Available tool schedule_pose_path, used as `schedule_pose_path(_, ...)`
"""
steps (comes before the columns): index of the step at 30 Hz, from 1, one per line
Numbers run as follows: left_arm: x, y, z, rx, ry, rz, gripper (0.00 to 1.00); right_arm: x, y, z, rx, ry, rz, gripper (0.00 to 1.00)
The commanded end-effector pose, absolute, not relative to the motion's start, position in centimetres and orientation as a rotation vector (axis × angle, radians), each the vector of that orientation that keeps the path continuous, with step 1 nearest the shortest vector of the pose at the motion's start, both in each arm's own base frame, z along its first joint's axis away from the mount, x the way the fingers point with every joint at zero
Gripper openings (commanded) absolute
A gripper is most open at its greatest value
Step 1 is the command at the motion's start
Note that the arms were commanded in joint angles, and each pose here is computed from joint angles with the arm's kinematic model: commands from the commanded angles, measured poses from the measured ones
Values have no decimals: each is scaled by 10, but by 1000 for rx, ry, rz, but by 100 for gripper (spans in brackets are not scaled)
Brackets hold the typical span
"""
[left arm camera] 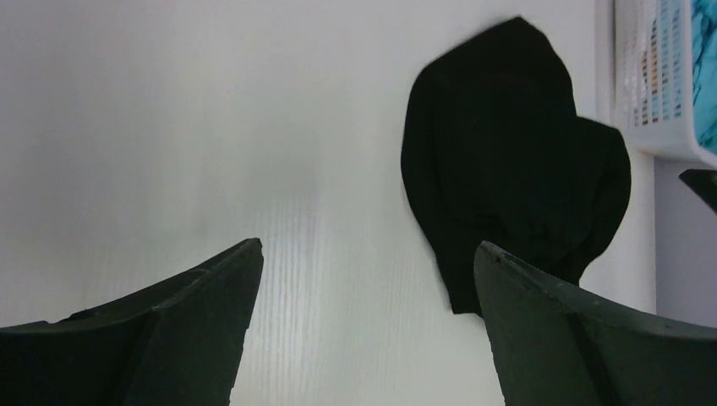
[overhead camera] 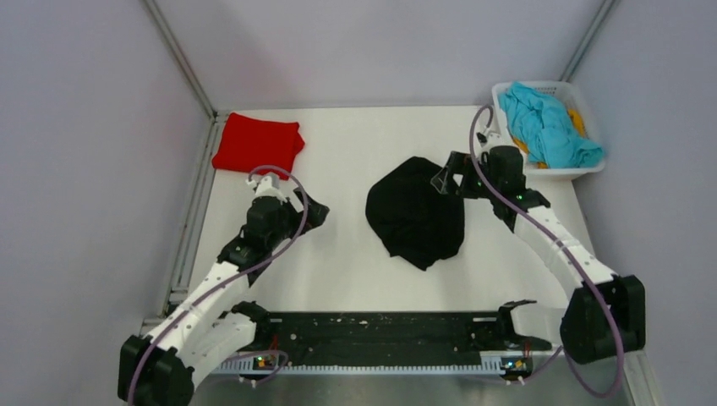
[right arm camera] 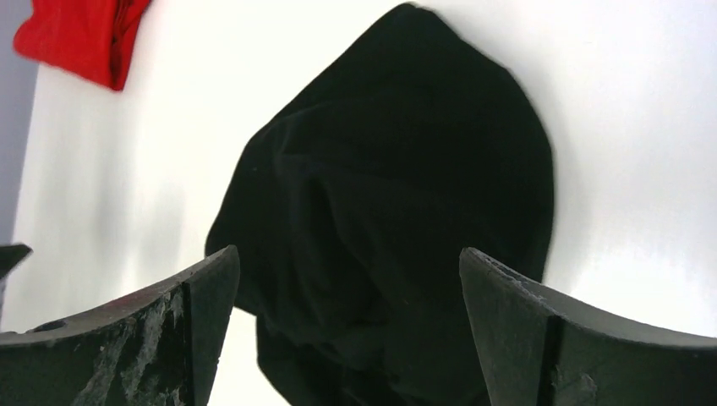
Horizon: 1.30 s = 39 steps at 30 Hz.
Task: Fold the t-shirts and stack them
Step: Move the tshirt to the center of the board, then flatten out the tshirt
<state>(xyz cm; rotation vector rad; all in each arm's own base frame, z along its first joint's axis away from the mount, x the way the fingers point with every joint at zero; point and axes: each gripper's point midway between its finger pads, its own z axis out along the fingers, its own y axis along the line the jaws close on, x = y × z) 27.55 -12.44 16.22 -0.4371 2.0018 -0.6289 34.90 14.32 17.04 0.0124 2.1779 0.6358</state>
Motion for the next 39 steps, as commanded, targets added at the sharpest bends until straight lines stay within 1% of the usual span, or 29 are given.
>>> schedule_pose_path(1, 276, -180, 174, -207, 2069, -894, 99, 326, 105, 191, 111, 2074, 457, 99)
schedule_pose_path(4, 279, -198, 159, -168, 2121, -953, 99, 289, 99, 174, 153, 2078, 484, 99)
schedule_pose_path(8, 288, -223, 153, -85, 2148, -1006, 99, 244, 128, 161, 76, 2032, 725, 96)
schedule_pose_path(10, 296, -236, 145, -51, 2177, -999, 99, 231, 130, 145, 105, 2068, 732, 96)
schedule_pose_path(14, 311, -267, 129, 26, 2245, -1030, 96, 223, 122, 111, 224, 2134, 689, 95)
schedule_pose_path(16, 324, -281, 127, 32, 2259, -1052, 91, 223, 122, 97, 262, 2154, 691, 94)
schedule_pose_path(18, 333, -294, 120, 46, 2269, -1061, 90, 226, 124, 87, 281, 2160, 700, 91)
schedule_pose_path(20, 337, -308, 114, 72, 2286, -1090, 87, 230, 124, 79, 298, 2153, 698, 87)
schedule_pose_path(23, 340, -328, 100, 110, 2329, -1121, 78, 244, 121, 76, 327, 2102, 673, 82)
schedule_pose_path(25, 341, -336, 87, 118, 2366, -1143, 70, 254, 116, 69, 371, 2089, 635, 78)
schedule_pose_path(28, 341, -342, 73, 117, 2400, -1170, 51, 265, 117, 60, 376, 2104, 606, 73)
schedule_pose_path(29, 342, -343, 71, 115, 2402, -1167, 41, 268, 119, 59, 372, 2111, 607, 71)
schedule_pose_path(30, 343, -343, 70, 114, 2406, -1161, 23, 271, 121, 57, 368, 2117, 605, 67)
schedule_pose_path(31, 343, -341, 68, 106, 2417, -1148, 2, 274, 124, 57, 361, 2118, 607, 59)
schedule_pose_path(32, 344, -340, 73, 110, 2410, -1143, 0, 277, 126, 59, 354, 2117, 609, 46)
schedule_pose_path(34, 343, -335, 86, 121, 2374, -1121, 0, 280, 127, 66, 323, 2115, 599, 15)
schedule_pose_path(35, 343, -330, 95, 118, 2348, -1099, 0, 280, 126, 72, 297, 2110, 588, 3)
schedule_pose_path(36, 342, -323, 102, 111, 2324, -1064, 0, 278, 119, 74, 287, 2122, 534, 0)
schedule_pose_path(39, 329, -298, 120, 82, 2266, -978, 0, 273, 103, 95, 245, 2088, 433, 0)
